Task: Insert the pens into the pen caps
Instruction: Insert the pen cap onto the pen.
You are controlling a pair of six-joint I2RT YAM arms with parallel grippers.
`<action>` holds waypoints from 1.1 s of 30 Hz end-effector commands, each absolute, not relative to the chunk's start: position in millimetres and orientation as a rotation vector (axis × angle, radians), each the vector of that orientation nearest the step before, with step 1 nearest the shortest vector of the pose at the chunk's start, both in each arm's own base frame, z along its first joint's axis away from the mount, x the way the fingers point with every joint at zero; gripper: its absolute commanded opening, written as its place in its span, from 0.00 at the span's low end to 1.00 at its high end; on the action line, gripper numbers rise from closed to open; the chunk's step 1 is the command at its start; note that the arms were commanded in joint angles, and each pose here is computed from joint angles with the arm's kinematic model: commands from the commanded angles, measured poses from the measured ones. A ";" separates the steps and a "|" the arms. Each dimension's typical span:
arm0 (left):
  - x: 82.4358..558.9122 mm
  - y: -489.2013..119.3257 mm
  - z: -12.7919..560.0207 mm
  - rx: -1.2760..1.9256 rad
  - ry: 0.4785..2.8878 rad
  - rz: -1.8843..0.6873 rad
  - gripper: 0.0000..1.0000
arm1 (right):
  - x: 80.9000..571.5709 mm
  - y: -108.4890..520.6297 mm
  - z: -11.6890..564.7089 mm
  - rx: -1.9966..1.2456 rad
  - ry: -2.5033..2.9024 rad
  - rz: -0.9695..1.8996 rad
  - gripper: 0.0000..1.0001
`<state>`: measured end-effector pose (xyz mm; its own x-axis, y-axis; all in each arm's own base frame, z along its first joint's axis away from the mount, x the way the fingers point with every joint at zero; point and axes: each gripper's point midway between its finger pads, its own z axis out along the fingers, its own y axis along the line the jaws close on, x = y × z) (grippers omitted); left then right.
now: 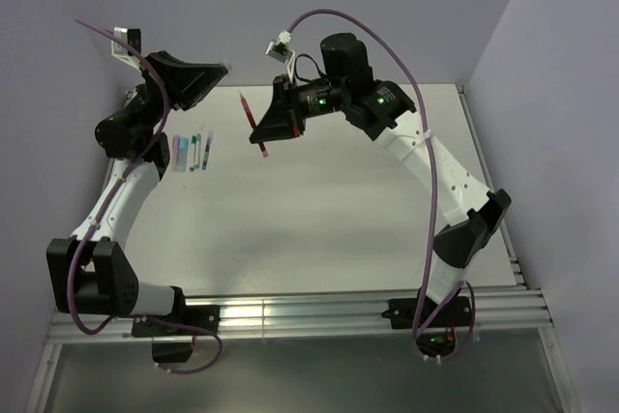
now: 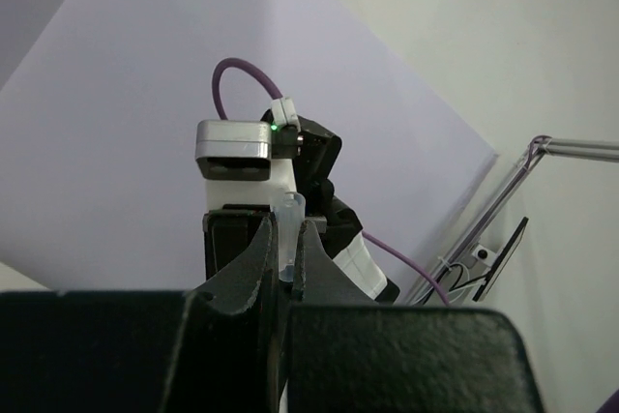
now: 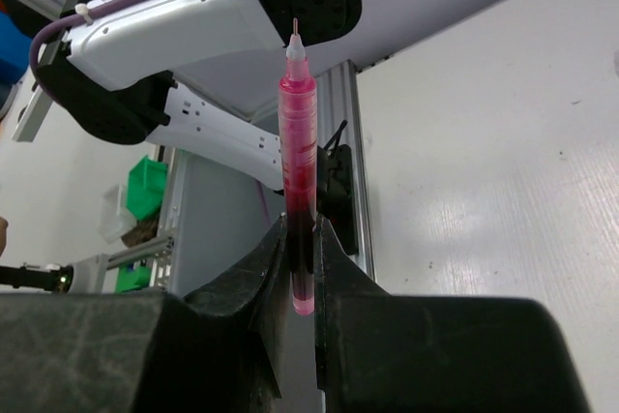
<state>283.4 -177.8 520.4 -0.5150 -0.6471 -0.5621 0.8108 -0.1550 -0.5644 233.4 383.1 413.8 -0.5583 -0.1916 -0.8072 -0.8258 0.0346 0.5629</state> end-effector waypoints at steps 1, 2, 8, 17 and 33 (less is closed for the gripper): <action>185.6 -172.6 538.2 0.678 0.664 -1.669 0.00 | 222.0 372.9 440.8 -1.052 1.682 1.530 0.00; 185.9 -173.0 537.2 0.678 0.667 -1.670 0.00 | 220.7 372.2 442.4 -1.055 1.676 1.525 0.00; 187.7 -175.7 533.2 0.682 0.681 -1.675 0.00 | 216.9 372.6 438.3 -1.070 1.682 1.516 0.00; 190.1 -180.8 528.4 0.677 0.696 -1.689 0.00 | 214.5 377.0 435.6 -1.088 1.688 1.529 0.00; 183.0 -187.3 516.5 0.715 0.724 -1.697 0.00 | 216.7 379.1 433.1 -1.087 1.699 1.525 0.00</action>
<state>277.6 -194.0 495.8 -0.5942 -0.5838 -0.5532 0.7619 -0.1881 -0.6198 222.3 380.5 417.5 -0.5227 -0.2016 -0.8283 -0.8484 0.0275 0.5287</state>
